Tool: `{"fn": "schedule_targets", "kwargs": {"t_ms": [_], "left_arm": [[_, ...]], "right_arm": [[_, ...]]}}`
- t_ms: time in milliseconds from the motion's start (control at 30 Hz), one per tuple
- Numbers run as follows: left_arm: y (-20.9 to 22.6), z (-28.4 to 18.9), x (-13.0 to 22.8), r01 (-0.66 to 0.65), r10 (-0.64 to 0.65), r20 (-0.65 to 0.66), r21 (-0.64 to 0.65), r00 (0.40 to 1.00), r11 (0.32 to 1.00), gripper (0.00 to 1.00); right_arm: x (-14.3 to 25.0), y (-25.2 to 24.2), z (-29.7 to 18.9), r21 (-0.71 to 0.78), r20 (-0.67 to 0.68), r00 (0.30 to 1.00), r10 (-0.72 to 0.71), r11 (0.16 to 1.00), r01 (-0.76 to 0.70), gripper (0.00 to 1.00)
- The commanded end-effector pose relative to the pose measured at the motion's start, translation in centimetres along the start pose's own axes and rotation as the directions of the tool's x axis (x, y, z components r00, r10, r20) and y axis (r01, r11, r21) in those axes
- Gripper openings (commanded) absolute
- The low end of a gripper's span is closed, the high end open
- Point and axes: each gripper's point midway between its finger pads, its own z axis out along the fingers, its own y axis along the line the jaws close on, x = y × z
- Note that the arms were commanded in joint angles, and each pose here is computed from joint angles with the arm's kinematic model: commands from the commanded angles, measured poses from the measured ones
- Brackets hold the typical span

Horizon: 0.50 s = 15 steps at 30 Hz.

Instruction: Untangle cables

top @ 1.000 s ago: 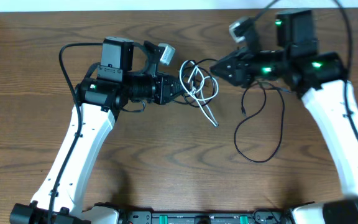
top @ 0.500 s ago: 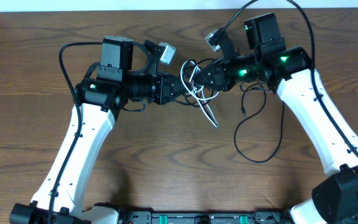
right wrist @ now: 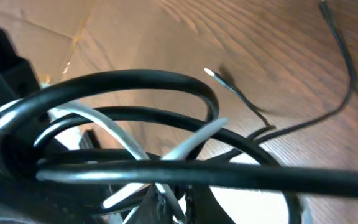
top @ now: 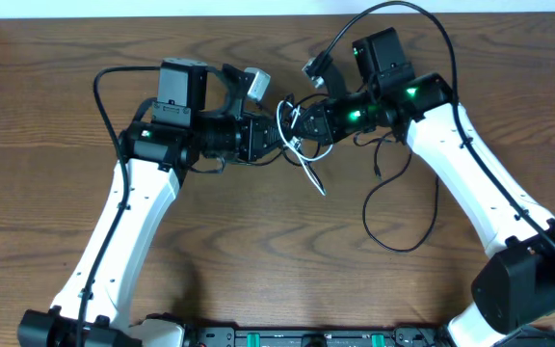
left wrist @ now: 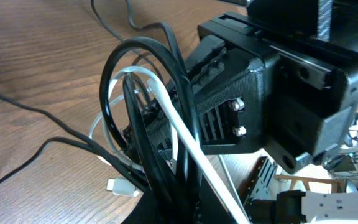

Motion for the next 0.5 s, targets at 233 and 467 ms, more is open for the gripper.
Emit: {"fn": "schedule_targets", "kwargs": {"t_ms": [233,467], "left_arm": [[-1.8,-0.8,-0.3,-0.056,0.055,0.019,0.048,0.998,0.997,0.08],[-1.4,-0.8,-0.4,-0.041,0.04,0.021,0.025,0.999,0.999,0.08]], "right_arm": [[2.4,-14.8,-6.3,0.749,0.129,0.968,0.214,0.619,-0.236,0.01],[2.4,-14.7,-6.1,0.724,0.116,0.969,0.218,0.649,-0.233,0.01]]}}
